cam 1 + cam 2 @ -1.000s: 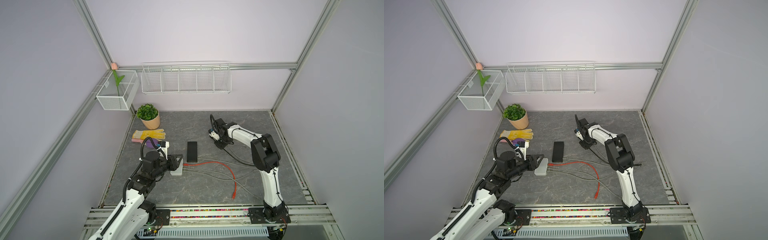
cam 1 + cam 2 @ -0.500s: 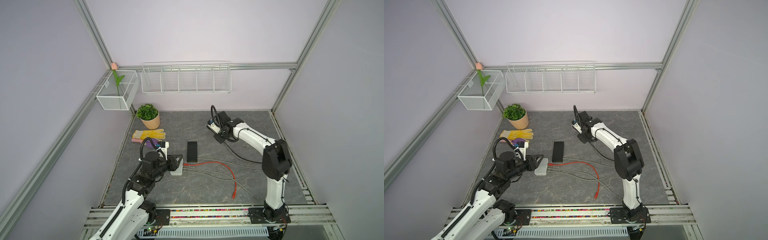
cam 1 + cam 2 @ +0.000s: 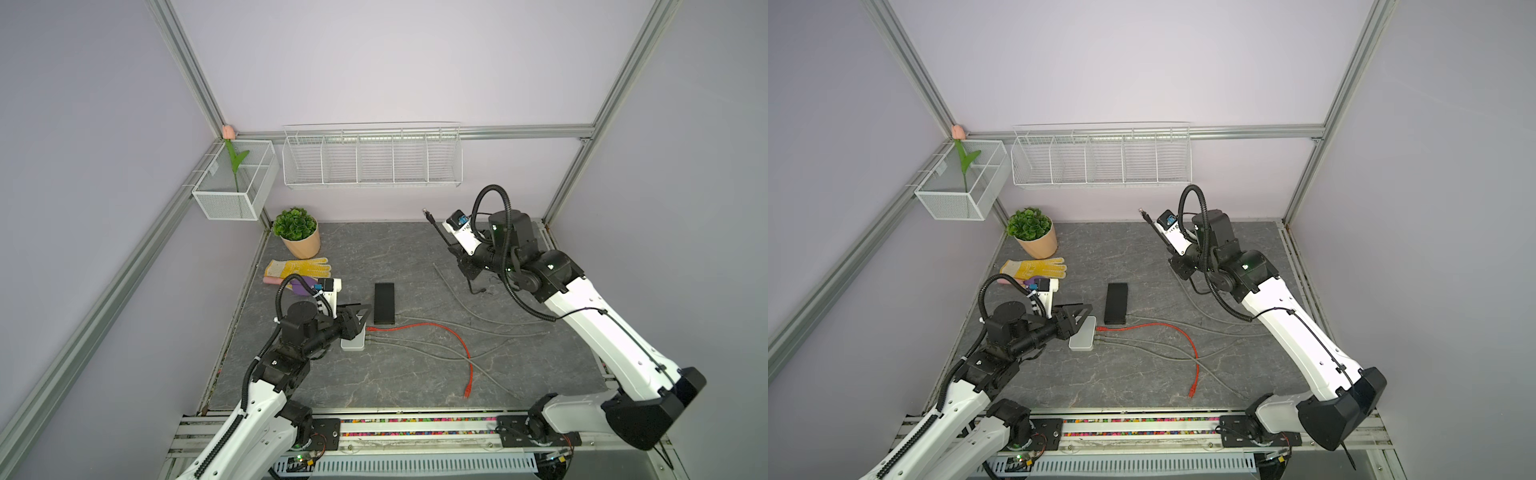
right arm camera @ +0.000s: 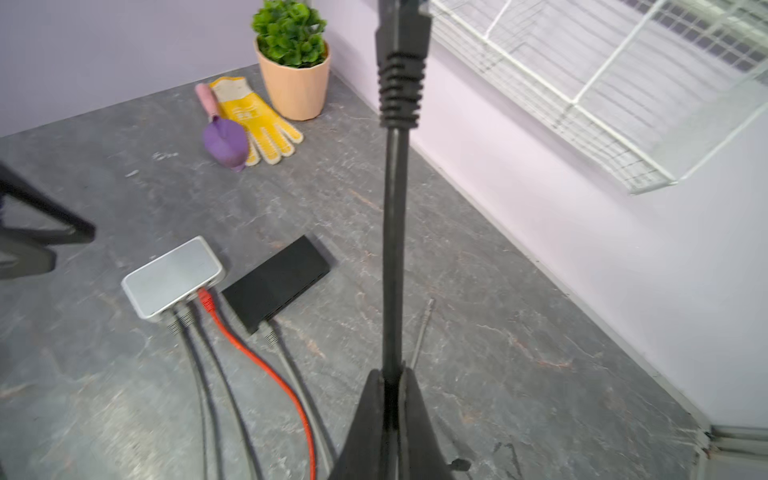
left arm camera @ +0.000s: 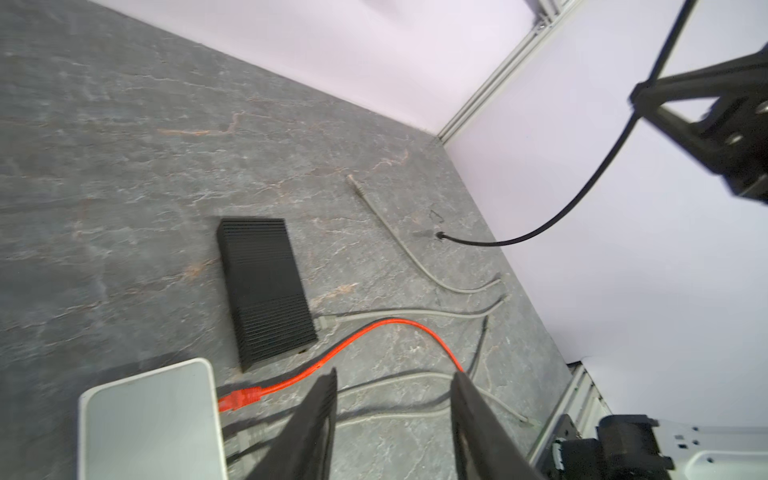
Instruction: Insert the plug into the switch port
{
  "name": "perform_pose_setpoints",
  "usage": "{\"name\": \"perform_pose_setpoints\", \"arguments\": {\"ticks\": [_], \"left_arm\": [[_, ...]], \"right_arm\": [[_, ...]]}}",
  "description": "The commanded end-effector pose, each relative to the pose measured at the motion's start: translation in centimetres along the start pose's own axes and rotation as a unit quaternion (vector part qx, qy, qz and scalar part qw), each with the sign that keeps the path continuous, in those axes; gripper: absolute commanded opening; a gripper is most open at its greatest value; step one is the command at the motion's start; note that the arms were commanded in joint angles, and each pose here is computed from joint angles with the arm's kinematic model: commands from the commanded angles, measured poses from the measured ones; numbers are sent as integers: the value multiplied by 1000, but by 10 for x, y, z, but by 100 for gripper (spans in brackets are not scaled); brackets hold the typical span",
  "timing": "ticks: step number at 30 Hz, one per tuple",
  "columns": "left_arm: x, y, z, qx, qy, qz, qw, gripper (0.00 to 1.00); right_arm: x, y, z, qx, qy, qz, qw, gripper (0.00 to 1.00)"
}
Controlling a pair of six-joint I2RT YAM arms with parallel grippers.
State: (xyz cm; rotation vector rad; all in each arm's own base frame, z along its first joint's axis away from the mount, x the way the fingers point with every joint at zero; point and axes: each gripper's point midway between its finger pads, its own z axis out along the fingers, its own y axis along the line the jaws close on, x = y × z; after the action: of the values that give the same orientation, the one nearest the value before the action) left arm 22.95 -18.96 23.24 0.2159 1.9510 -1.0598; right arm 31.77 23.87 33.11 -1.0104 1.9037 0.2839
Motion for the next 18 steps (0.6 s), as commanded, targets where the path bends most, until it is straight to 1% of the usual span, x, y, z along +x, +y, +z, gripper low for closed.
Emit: {"name": "perform_pose_setpoints", "arguments": {"ticks": [1,6,9,12,16,18], "left_arm": [[-30,-52,-9,87,-49,50,994,50],[-49,-81,-19,143,-78,75,984,56],[-56,-88,-20,150,-84,85,981,57],[-59,-89,-18,150,-85,90,981,57],[-66,-95,-17,176,-109,87,974,57],[-69,-99,-16,185,-112,87,972,57]], "right_arm": [[15,38,3,-84,-8,-28,996,7],[25,64,2,-153,-10,-32,988,7],[28,79,0,-197,-10,-27,980,7],[31,97,-2,-248,-10,-22,968,7],[40,111,5,-279,7,-21,960,7],[44,117,9,-292,13,-17,956,7]]}}
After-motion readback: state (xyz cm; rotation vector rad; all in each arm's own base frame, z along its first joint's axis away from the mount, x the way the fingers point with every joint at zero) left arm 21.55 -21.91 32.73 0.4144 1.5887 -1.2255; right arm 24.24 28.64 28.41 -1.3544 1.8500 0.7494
